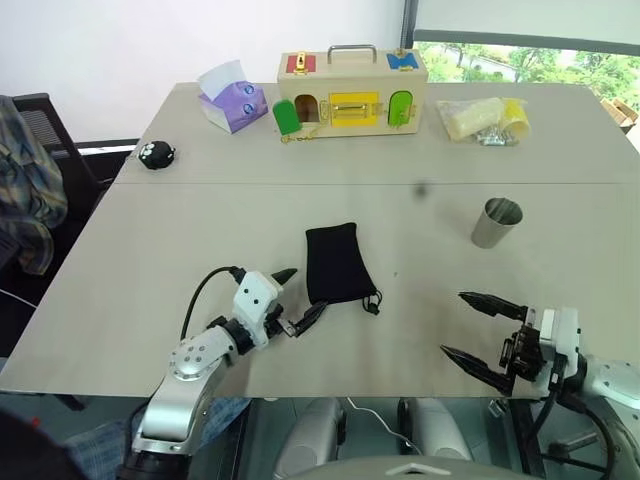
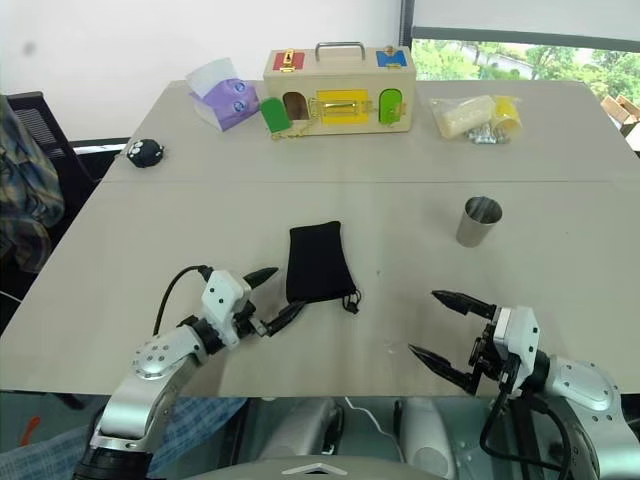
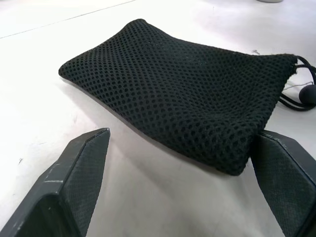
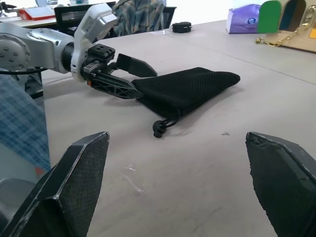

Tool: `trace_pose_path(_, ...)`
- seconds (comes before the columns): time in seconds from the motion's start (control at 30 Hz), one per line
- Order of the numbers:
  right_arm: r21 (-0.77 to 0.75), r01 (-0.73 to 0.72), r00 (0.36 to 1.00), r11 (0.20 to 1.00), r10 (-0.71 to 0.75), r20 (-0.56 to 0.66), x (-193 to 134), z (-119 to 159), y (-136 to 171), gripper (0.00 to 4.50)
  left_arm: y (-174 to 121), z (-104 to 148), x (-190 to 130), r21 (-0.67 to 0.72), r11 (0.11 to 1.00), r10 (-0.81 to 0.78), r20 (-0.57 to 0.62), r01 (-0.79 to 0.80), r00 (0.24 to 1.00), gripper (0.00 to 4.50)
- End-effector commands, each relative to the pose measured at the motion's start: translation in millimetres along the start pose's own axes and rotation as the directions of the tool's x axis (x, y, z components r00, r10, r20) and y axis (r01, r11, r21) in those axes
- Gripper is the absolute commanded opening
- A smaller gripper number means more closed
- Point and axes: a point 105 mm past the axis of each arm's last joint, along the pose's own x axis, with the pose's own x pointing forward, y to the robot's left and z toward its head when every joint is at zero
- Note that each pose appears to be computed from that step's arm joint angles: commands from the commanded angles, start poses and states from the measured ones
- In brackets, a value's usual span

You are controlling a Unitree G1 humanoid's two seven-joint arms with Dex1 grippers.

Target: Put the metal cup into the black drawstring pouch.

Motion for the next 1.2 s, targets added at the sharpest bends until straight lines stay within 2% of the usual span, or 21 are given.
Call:
trace_pose_path(0.03, -0.033, 0.0, 1.0, 0.999, 0.0, 0.022, 0, 10, 0, 4.5, 0, 4, 1, -0.038, 0.999, 0.027, 0.034, -0.025, 0.999, 4.47)
trace_pose_path(0.23, -0.036, 0.013, 1.0, 0.999, -0.012, 0.022, 0, 10, 0, 4.5, 1, -1, 1, -0.033, 0.999, 0.014, 0.014, -0.014, 1.0, 4.47)
trace_pose_path(0.27, -0.035, 0.014, 1.0, 0.999, -0.013, 0.023, 0, 10, 0, 4.5, 1, -2, 1, -0.028, 1.0, 0.008, 0.013, -0.008, 1.0, 4.23)
trace_pose_path(0.33, -0.035, 0.017, 1.0, 0.999, -0.017, 0.022, 0, 9, 1, 4.5, 0, 0, 2, -0.035, 0.999, 0.0, 0.027, 0.001, 1.0, 3.6)
trace_pose_path(0.37, -0.035, 0.021, 1.0, 0.999, -0.02, 0.021, 0, 9, 1, 4.5, 0, 1, 2, -0.037, 0.999, -0.005, 0.033, 0.006, 0.999, 3.05)
trace_pose_path(0.4, -0.035, 0.023, 1.0, 0.999, -0.023, 0.02, 0, 9, 1, 4.5, 0, 2, 3, -0.037, 0.999, -0.008, 0.037, 0.009, 0.999, 2.75)
trace_pose_path(0.5, -0.053, 0.044, 0.999, 0.998, -0.043, 0.019, -1, 10, 1, 4.5, -1, 2, 4, -0.03, 1.0, -0.008, 0.035, 0.009, 0.999, 1.37)
trace_pose_path(0.53, -0.057, 0.049, 0.999, 0.997, -0.048, 0.019, -1, 10, 1, 4.5, -1, 2, 4, -0.029, 1.0, -0.008, 0.036, 0.01, 0.999, 1.18)
trace_pose_path(0.57, -0.059, 0.053, 0.998, 0.997, -0.052, 0.02, -1, 11, 1, 4.5, -1, 3, 5, -0.03, 0.999, -0.01, 0.038, 0.011, 0.999, 0.53)
trace_pose_path(0.6, -0.066, 0.058, 0.998, 0.996, -0.057, 0.021, -1, 12, 1, 4.5, -2, 3, 5, -0.03, 0.999, -0.012, 0.04, 0.013, 0.999, 0.15)
trace_pose_path(0.73, -0.104, 0.09, 0.996, 0.99, -0.088, 0.028, -1, 19, -4, 4.5, -3, 6, 8, -0.027, 0.999, -0.021, 0.049, 0.022, 0.999, 0.04)
trace_pose_path(0.87, -0.184, 0.205, 0.978, 0.961, -0.194, 0.074, 3, 38, -32, 4.5, -1, 11, 14, -0.023, 1.0, 0.0, 0.052, 0.001, 0.999, 0.04)
trace_pose_path(0.97, -0.282, 0.345, 0.939, 0.895, -0.327, 0.109, 5, 59, -66, 4.5, 1, 26, 23, -0.035, 0.999, 0.026, 0.087, -0.023, 0.996, 0.04)
trace_pose_path(1.03, -0.364, 0.434, 0.896, 0.824, -0.437, 0.08, 4, 64, -91, 4.5, 2, 38, 30, -0.041, 0.998, 0.044, 0.117, -0.039, 0.992, 0.04)
trace_pose_path(1.2, -0.512, 0.467, 0.824, 0.721, -0.564, -0.043, 4, 60, -124, 4.5, 8, 57, 47, -0.041, 0.992, 0.128, 0.142, -0.123, 0.982, 0.04)
